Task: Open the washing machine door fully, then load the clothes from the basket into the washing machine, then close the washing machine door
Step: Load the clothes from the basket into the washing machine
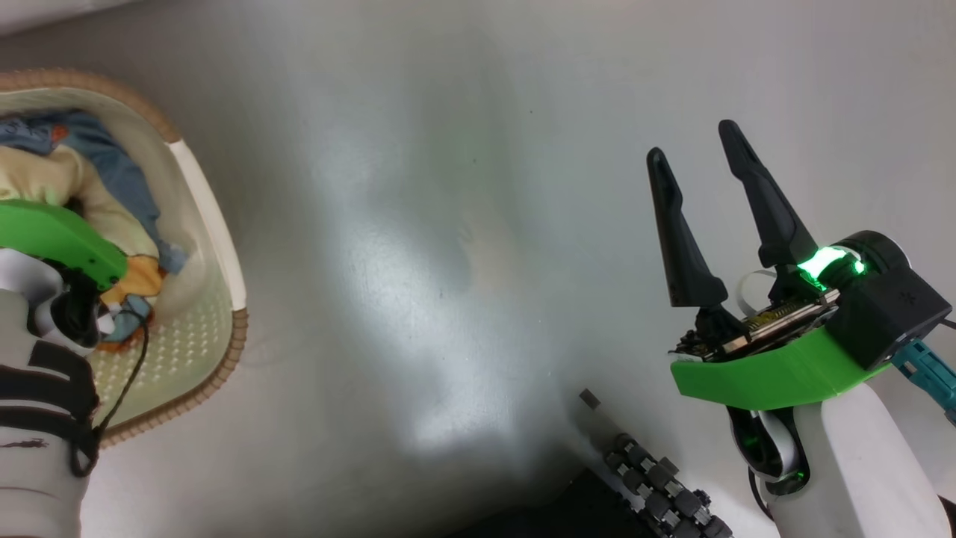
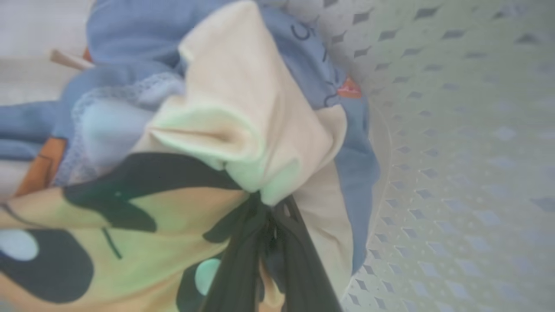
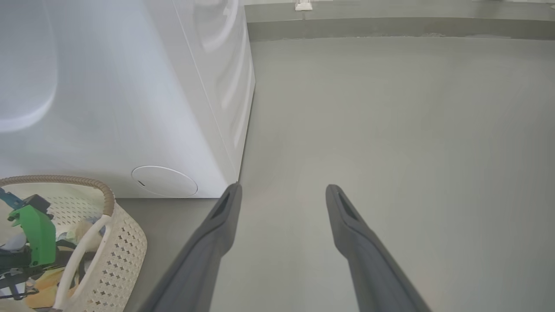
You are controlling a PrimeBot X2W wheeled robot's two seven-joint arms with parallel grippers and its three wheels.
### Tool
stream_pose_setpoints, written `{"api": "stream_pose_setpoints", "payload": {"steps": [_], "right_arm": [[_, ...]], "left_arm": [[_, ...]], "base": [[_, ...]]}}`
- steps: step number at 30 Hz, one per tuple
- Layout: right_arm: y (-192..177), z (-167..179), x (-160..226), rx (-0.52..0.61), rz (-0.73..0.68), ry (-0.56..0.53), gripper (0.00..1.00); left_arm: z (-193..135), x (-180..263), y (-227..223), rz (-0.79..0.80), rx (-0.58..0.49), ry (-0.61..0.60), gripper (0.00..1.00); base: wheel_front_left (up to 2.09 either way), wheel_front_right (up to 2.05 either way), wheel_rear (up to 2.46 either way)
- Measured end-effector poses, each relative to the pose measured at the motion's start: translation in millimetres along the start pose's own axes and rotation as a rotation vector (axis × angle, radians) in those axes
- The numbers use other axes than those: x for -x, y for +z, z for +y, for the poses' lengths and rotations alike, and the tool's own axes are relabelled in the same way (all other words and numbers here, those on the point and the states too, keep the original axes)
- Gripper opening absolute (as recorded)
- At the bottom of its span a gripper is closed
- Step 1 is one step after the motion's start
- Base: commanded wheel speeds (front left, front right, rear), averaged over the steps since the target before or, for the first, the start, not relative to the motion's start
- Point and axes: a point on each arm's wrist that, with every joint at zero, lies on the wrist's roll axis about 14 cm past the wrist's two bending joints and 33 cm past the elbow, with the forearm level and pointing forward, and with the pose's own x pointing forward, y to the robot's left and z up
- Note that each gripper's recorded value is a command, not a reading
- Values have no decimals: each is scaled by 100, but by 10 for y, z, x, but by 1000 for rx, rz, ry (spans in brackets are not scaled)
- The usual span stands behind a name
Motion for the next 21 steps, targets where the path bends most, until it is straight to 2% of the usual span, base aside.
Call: {"api": "stream_pose_setpoints", "payload": {"steps": [9, 21], "right_arm": [[197, -8, -7, 6, -47, -3, 100], [520, -33, 145, 38, -90, -10, 100]], "left_arm": [[-47, 270, 307, -210, 31, -42, 0], [-201, 989, 855, -505, 20, -143, 0]], "base": [[0, 0, 0], [0, 0, 0]]}}
